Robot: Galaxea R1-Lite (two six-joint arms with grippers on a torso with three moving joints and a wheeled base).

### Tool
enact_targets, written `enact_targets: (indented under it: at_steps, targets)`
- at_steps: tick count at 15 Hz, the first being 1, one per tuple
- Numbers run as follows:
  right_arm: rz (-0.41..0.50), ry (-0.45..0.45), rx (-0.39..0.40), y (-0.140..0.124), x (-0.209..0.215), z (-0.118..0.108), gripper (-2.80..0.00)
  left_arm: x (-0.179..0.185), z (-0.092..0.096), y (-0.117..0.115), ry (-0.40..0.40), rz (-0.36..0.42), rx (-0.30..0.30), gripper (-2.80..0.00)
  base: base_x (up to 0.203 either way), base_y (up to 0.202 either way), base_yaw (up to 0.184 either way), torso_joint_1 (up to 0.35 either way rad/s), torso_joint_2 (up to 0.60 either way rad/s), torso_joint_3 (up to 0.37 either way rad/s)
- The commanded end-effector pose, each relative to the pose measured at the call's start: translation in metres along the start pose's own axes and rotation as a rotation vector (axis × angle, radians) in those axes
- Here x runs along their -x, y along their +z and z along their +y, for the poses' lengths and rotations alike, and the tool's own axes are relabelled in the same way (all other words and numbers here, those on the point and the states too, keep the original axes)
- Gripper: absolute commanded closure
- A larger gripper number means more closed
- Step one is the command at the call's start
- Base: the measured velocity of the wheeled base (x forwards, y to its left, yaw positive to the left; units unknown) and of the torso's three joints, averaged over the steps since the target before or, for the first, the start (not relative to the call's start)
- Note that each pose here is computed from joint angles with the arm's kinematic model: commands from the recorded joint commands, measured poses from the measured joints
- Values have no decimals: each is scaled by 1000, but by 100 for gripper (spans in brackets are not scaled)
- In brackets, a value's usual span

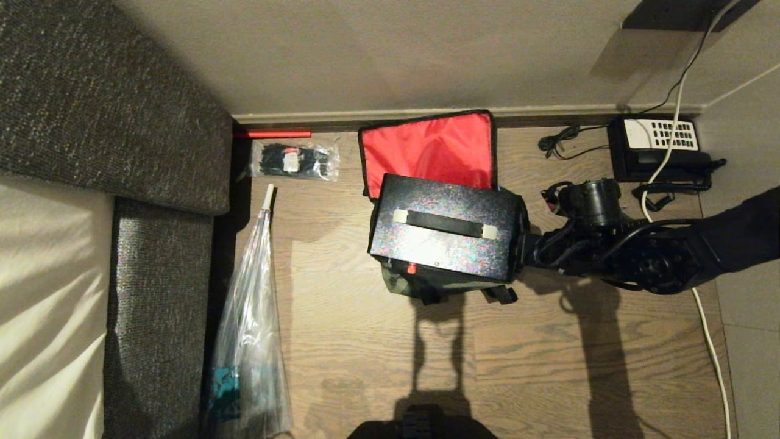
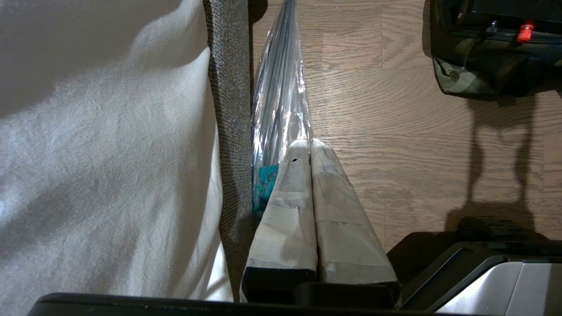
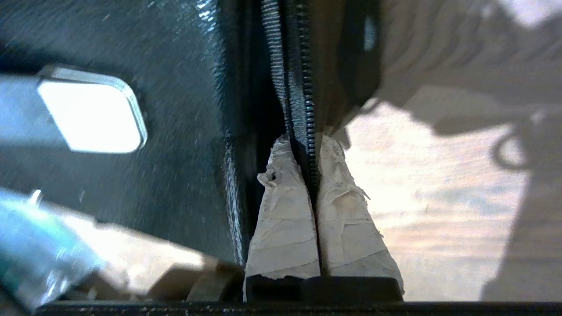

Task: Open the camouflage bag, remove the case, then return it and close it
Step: Close the top of the storage box

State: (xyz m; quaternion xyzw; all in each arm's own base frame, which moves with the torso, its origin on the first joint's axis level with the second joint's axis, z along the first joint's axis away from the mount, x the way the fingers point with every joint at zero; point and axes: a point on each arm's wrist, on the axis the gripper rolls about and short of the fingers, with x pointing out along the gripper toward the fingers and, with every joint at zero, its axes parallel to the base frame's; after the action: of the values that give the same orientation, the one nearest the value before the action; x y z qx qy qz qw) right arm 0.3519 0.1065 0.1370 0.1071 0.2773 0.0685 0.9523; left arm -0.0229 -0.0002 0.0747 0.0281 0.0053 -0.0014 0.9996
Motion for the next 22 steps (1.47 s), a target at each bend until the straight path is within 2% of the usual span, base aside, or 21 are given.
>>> enact_targets:
  at_steps: [1,2,4,7,8,10,12,14,16,19,20,22]
  targets:
    - [-14,20,5,6,23,5,0,0,0,0,0,-1,0,0,0,0,0,0,0,0]
    - [-36,31,5,12,29,6,0,0,0,0,0,-1,0,0,0,0,0,0,0,0]
    - [9,14,12,3,29,3,0,0,0,0,0,-1,0,0,0,0,0,0,0,0]
    - [-44,32,10,12,34,5,0,0,0,0,0,-1,0,0,0,0,0,0,0,0]
    - [-8,19,12,5,30,3,0,0,0,0,0,-1,0,0,0,0,0,0,0,0]
    - [-27,25,9,13,35,6,0,0,0,0,0,-1,-2,0,0,0,0,0,0,0]
    - [22,5,23,3,26,3,0,0,0,0,0,-1,0,0,0,0,0,0,0,0]
    - [-20,16,32,11,27,5,0,0,0,0,0,-1,0,0,0,0,0,0,0,0]
    - [17,3,44,2,16,2,0,0,0,0,0,-1,0,0,0,0,0,0,0,0]
    - [11,3,69,3,10,2,0,0,0,0,0,-3,0,0,0,0,0,0,0,0]
    - [14,-6,82,2,7,-1,-280,0,0,0,0,-1,0,0,0,0,0,0,0,0]
    - [17,-12,84,2,3,-3,-280,0,0,0,0,-1,0,0,0,0,0,0,0,0]
